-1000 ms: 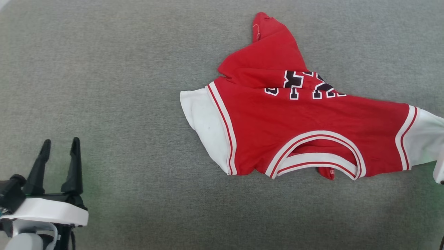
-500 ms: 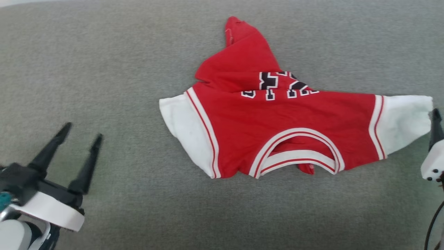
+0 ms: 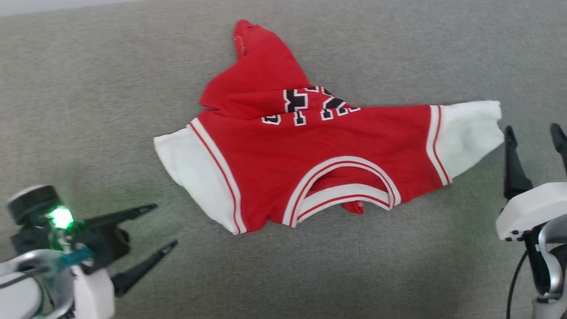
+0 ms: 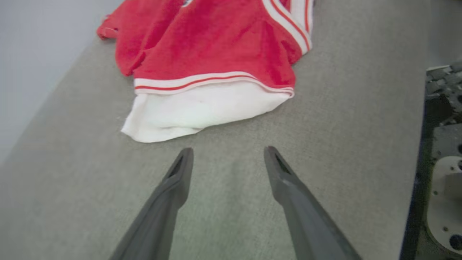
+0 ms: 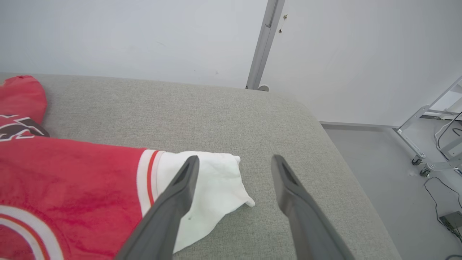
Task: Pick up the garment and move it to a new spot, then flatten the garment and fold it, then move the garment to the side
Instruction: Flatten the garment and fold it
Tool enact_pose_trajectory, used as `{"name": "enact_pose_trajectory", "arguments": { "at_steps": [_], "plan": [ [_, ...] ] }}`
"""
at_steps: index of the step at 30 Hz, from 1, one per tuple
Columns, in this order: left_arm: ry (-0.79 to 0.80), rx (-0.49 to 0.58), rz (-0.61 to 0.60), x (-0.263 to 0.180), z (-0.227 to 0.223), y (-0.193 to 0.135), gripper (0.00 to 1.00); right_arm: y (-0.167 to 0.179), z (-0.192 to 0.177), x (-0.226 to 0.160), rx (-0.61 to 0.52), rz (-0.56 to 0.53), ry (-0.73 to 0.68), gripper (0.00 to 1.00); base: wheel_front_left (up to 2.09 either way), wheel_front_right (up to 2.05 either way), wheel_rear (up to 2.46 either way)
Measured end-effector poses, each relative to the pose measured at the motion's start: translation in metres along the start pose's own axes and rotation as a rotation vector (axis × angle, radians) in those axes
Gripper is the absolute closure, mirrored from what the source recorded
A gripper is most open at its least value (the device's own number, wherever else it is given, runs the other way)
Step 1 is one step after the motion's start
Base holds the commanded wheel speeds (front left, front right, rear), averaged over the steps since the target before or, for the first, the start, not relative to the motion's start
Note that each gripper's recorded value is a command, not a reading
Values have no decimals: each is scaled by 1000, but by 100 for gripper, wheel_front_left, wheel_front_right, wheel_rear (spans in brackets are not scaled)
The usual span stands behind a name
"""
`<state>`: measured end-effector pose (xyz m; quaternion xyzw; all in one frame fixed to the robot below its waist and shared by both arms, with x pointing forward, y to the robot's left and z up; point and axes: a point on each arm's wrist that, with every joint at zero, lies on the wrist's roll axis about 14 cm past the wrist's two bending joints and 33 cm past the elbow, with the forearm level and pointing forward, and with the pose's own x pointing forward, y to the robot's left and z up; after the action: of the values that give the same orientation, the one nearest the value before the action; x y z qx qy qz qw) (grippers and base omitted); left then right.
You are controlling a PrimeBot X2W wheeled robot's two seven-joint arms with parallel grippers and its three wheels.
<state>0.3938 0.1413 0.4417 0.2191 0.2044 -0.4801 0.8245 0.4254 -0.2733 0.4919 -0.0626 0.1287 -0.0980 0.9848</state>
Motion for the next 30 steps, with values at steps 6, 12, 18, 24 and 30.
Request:
{"name": "enact_pose_trajectory", "arguments": {
  "at_steps": [6,12,18,24,30],
  "plan": [
    [87,57,-121,35,0,-4,0,-4,-12,-9,17,-5,26,0,0,0,0],
    [121,58,-211,53,-11,-24,0,-12,-24,-11,20,-28,51,0,0,0,0],
    [129,80,-230,70,-18,-19,0,-15,-36,-12,28,-36,77,0,0,0,0],
    [106,108,-217,78,-14,-7,0,-11,-48,-12,40,-25,103,0,0,0,0],
    [98,154,-199,72,-6,3,0,-8,-54,-13,51,-16,110,0,0,0,0]
  ]
}}
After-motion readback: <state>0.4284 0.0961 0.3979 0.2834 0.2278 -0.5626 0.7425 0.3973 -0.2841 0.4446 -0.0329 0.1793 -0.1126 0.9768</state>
